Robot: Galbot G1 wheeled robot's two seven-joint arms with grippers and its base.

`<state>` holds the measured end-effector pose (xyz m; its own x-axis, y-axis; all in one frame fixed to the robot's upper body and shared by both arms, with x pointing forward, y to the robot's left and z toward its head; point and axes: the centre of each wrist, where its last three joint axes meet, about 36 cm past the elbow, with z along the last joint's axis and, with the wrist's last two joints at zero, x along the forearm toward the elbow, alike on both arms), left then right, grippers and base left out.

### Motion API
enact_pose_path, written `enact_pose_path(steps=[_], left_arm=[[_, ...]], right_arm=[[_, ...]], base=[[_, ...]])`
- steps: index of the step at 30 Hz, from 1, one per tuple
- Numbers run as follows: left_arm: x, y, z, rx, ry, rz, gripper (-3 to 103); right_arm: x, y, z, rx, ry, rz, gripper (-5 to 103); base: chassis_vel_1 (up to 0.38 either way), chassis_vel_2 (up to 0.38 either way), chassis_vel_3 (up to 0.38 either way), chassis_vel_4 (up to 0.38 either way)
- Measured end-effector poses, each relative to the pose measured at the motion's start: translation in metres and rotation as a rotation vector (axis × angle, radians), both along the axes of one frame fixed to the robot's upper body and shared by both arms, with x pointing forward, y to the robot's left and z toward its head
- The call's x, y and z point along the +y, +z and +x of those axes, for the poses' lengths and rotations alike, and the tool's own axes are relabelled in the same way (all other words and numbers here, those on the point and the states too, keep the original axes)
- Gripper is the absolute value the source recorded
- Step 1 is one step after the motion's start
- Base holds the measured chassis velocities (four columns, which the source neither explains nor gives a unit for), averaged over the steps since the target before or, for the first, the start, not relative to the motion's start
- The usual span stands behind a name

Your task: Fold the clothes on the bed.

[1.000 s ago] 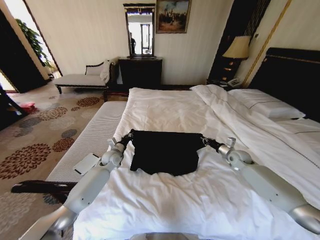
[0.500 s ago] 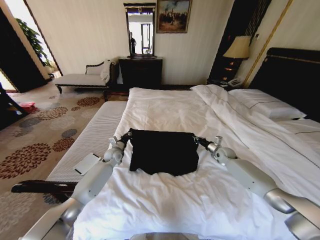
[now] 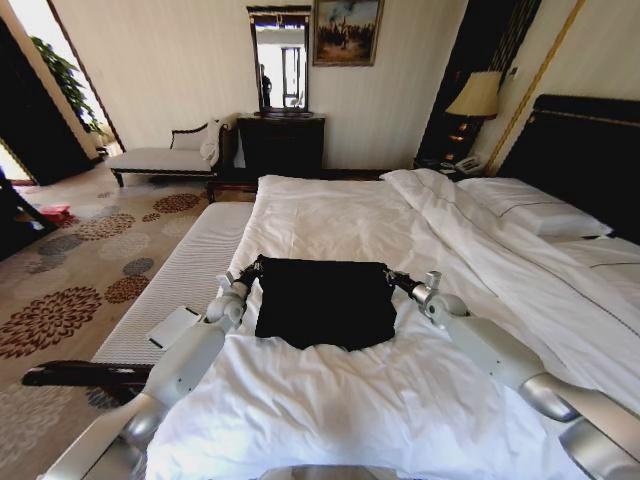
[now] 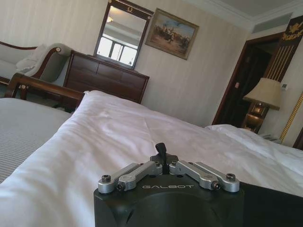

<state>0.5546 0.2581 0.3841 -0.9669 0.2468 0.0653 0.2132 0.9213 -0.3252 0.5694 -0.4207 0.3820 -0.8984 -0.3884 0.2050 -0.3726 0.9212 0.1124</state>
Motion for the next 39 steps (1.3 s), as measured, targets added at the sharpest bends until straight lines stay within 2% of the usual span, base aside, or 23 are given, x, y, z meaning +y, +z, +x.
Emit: enact_pose_path(steps=[6,11,17,19,26,33,39], left_arm=[[0.004,-0.004,-0.022,-0.033,-0.009,0.003,1],[0.005,-0.005,-0.047,-0.065,-0.023,0.007,1],[0.002,-0.010,-0.068,-0.065,-0.044,0.019,1],[0.001,-0.020,-0.084,-0.055,-0.055,0.038,1],[0.000,-0.039,-0.118,-0.034,-0.064,0.062,1],[0.002,-0.032,-0.132,-0.044,-0.067,0.056,1],[0.010,-0.031,-0.142,-0.048,-0.052,0.056,1]], right_arm=[[0.000,0.005,-0.020,-0.092,0.029,-0.022,0],[-0.010,0.000,-0.052,-0.155,0.032,-0.034,0],[-0.021,-0.015,-0.074,-0.172,0.055,-0.092,0],[-0.024,-0.026,-0.088,-0.180,0.083,-0.134,0],[-0.014,-0.049,-0.114,-0.215,0.104,-0.177,0],[-0.013,-0.047,-0.128,-0.265,0.104,-0.195,0],[-0.024,-0.062,-0.159,-0.274,0.103,-0.208,0]], base=[[0.000,0.000,0.000,0.000],[0.000,0.000,0.000,0.000],[0.000,0.000,0.000,0.000],[0.000,0.000,0.000,0.000],[0.000,0.000,0.000,0.000],[0.000,0.000,0.000,0.000],[0.000,0.000,0.000,0.000]])
